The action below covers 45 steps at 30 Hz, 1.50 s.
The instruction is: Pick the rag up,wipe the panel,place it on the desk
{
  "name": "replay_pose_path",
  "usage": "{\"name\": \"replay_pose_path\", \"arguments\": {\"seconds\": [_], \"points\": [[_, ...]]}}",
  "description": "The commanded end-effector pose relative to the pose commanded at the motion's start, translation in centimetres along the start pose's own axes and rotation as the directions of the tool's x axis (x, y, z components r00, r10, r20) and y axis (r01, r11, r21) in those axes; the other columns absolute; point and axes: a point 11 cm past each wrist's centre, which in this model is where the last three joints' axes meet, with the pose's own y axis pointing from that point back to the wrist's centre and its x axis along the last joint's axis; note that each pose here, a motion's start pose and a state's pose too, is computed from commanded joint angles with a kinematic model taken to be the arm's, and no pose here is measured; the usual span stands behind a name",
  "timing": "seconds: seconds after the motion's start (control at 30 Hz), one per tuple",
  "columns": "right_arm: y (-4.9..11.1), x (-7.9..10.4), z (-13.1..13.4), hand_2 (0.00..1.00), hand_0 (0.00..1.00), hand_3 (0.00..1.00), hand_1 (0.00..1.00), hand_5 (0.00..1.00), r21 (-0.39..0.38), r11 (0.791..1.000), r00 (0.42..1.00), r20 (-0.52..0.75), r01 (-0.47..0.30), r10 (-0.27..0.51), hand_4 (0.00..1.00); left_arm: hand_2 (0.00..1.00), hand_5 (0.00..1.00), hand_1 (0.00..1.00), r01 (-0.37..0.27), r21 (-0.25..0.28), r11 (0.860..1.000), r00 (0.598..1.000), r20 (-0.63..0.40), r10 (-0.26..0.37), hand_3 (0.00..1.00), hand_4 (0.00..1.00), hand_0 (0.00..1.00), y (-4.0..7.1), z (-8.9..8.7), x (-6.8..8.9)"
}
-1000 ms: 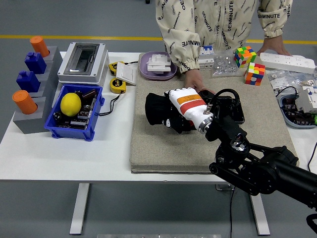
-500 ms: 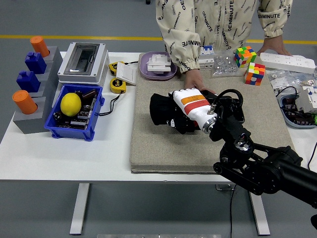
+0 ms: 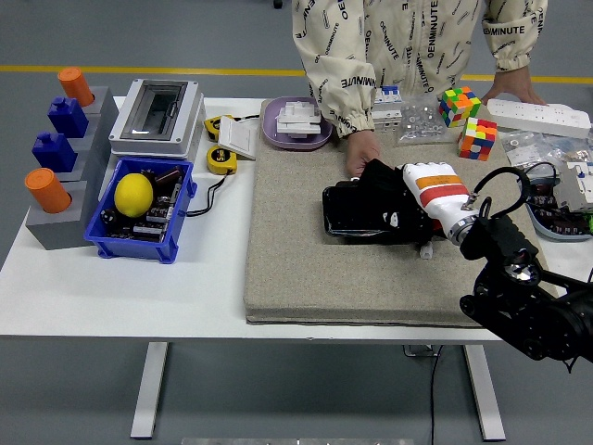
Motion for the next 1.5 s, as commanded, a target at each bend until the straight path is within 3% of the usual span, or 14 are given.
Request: {"name": "replay_pose_path", "arguments": {"seconds": [0.4,0.7,1.17,1.5], "points": [[1.3,1.6,7.2,0.508,0.370,0.528,0.457,0.236,-0.142,0.990,0.998,-0.060,-0.023,0.014,0.878,0.695,0.447,0.662,0.001,-0.002,1.000,1.000,-0.003,-0.001,0.580,0.679,0.651,0.0,0.0,0.0],[1.8,2.3,9.5,0.508,0.370,0.528,0.456,0.236,-0.191,0.981,0.997,-0.071,-0.039,0.026,0.878,0.695,0.447,0.663,-0.001,0.001,1.000,1.000,-0.001,0.001,0.580,0.679,0.651,0.0,-0.1,0.0],[1.1,1.8,7.0,0.509,0.370,0.528,0.457,0.238,-0.143,0.989,0.998,-0.057,-0.034,0.026,0.878,0.695,0.448,0.663,-0.003,0.007,1.000,1.000,0.005,0.003,0.580,0.680,0.651,0.0,-0.5,0.2],[-0.7,1.8,1.8,0.509,0.370,0.529,0.457,0.238,-0.041,0.998,0.999,-0.030,-0.040,0.039,0.879,0.695,0.448,0.663,-0.002,0.001,1.000,1.000,0.010,0.002,0.580,0.680,0.651,0.0,-0.2,0.2]]}}
